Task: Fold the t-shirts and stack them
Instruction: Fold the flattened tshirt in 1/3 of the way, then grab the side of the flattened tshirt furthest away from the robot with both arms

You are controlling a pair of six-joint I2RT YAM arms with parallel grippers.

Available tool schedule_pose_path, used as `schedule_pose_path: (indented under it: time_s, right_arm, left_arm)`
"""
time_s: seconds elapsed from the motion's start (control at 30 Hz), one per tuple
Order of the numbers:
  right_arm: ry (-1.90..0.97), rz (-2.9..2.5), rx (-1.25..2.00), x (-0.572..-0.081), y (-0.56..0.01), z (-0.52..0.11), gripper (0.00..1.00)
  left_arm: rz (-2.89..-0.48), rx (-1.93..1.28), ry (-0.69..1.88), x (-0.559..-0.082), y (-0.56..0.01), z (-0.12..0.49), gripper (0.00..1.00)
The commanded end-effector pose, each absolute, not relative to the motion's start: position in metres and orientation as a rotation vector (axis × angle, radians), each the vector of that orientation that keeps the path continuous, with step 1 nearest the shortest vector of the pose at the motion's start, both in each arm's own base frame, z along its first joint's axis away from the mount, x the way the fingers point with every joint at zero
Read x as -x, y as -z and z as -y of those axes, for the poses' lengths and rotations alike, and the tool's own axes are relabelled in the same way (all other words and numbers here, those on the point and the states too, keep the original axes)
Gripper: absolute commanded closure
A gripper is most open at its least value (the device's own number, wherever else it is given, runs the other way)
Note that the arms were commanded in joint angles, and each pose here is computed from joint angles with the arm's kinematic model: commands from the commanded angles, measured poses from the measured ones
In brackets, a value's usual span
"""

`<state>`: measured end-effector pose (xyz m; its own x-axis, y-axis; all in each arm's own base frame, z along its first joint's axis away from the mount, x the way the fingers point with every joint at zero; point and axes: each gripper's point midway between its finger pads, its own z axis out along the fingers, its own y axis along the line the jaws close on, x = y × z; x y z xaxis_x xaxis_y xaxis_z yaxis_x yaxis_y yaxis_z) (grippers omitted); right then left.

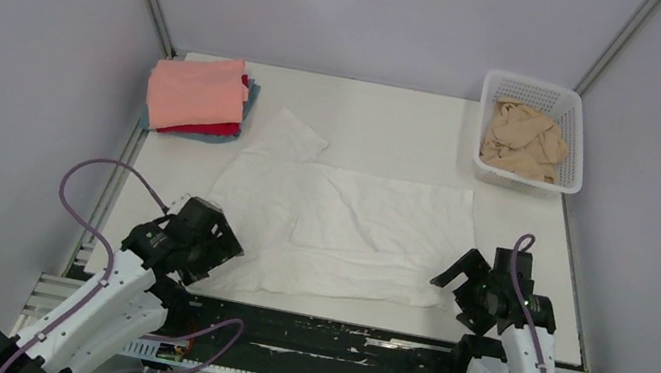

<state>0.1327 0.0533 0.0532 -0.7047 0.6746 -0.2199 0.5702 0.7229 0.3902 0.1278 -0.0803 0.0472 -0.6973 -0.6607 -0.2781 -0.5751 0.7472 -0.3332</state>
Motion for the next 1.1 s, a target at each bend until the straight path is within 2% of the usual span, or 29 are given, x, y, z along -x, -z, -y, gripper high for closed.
schedule_pose_path:
  time_s: [0.0, 0.13, 0.23, 0.33, 0.43, 0.63, 0.73, 0.97, 1.07]
  right_arm:
    - [-0.468, -2.384, -0.818, -0.166, -0.109, -0.052, 0.0]
    - [-0.573, -2.311, -0.628, -0.193, -0.13, -0.068, 0.0]
    - [-0.597, -2.379, -0.531, -0.21, -0.102, -0.086, 0.0]
    - [-0.472, -2.431, -0.511, -0.22, -0.073, -0.086, 0.0]
    - [-0.393, -2.42, -0.528, -0.227, -0.06, -0.077, 0.0]
    - [-0.348, -2.516, -0.614, -0.198, -0.023, -0.071, 0.0]
    - [-0.434, -2.557, -0.651, -0.184, -0.017, -0.082, 0.0]
    - [-0.343, -2.617, -0.862, -0.147, -0.017, -0.069, 0.0]
    - [-0.397, -2.586, -0.873, -0.144, -0.025, -0.073, 0.0]
  left_arm:
    - [-2.459, 0.883, 0.303, -0.151, -0.083, 0.075, 0.0]
    - [-2.383, 0.696, 0.46, -0.192, -0.111, 0.104, 0.0]
    - [-2.341, 0.588, 0.582, -0.223, -0.121, 0.132, 0.0]
    - [-2.378, 0.544, 0.606, -0.239, -0.105, 0.147, 0.0]
    - [-2.417, 0.549, 0.602, -0.241, -0.085, 0.152, 0.0]
    - [-2.503, 0.606, 0.536, -0.226, -0.039, 0.145, 0.0]
    - [-2.535, 0.622, 0.49, -0.216, -0.025, 0.137, 0.0]
    - [-2.528, 0.656, 0.385, -0.208, -0.024, 0.119, 0.0]
    - [-2.514, 0.654, 0.368, -0.209, -0.031, 0.116, 0.0]
